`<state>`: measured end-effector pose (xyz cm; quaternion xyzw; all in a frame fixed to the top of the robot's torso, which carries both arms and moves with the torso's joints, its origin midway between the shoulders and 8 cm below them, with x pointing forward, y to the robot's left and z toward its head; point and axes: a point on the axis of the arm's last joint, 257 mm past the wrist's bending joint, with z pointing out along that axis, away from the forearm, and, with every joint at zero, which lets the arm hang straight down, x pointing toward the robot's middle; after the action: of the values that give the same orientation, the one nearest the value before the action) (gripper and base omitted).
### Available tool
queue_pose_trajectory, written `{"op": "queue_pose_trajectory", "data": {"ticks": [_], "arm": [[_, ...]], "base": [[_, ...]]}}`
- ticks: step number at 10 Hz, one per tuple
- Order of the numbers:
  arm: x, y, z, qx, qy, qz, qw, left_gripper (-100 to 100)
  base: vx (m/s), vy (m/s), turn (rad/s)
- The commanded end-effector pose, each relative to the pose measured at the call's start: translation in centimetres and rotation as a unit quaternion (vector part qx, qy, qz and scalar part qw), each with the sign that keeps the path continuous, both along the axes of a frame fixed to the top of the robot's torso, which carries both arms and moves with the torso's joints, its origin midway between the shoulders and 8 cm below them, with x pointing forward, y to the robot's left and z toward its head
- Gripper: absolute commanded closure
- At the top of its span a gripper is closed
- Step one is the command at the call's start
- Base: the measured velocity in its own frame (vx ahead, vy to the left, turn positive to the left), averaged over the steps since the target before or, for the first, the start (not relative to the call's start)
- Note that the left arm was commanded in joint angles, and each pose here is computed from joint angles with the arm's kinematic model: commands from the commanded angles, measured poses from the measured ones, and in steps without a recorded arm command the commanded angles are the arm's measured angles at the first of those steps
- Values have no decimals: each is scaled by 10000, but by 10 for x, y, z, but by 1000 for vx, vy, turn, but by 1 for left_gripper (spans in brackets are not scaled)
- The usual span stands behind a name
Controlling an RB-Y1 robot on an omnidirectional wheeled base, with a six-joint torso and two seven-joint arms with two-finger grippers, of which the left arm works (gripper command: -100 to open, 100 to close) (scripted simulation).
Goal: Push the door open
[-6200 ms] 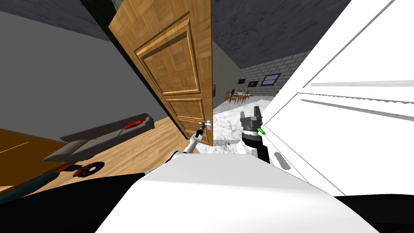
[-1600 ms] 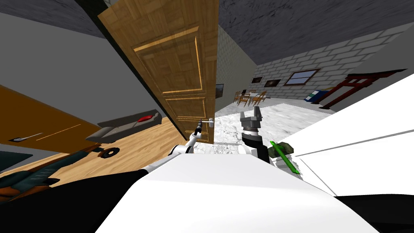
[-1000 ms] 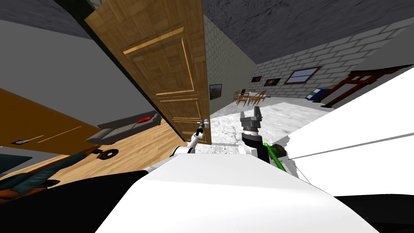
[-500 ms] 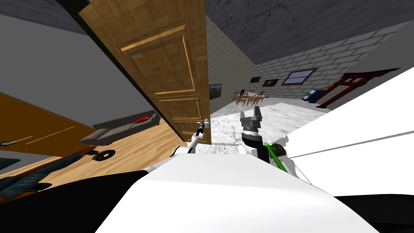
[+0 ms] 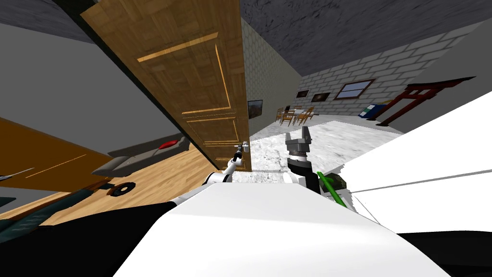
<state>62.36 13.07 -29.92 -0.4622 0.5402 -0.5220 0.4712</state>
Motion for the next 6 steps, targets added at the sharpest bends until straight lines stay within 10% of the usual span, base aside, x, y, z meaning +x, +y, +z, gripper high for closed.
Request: {"op": "queue_pose_trajectory", "data": {"ticks": [1, 6], "arm": [[3, 20, 6, 51, -79, 125, 9999, 100], [5, 27, 7, 87, -94, 178, 9998, 100]], "base": [[35, 0, 0], [22, 12, 9]]}}
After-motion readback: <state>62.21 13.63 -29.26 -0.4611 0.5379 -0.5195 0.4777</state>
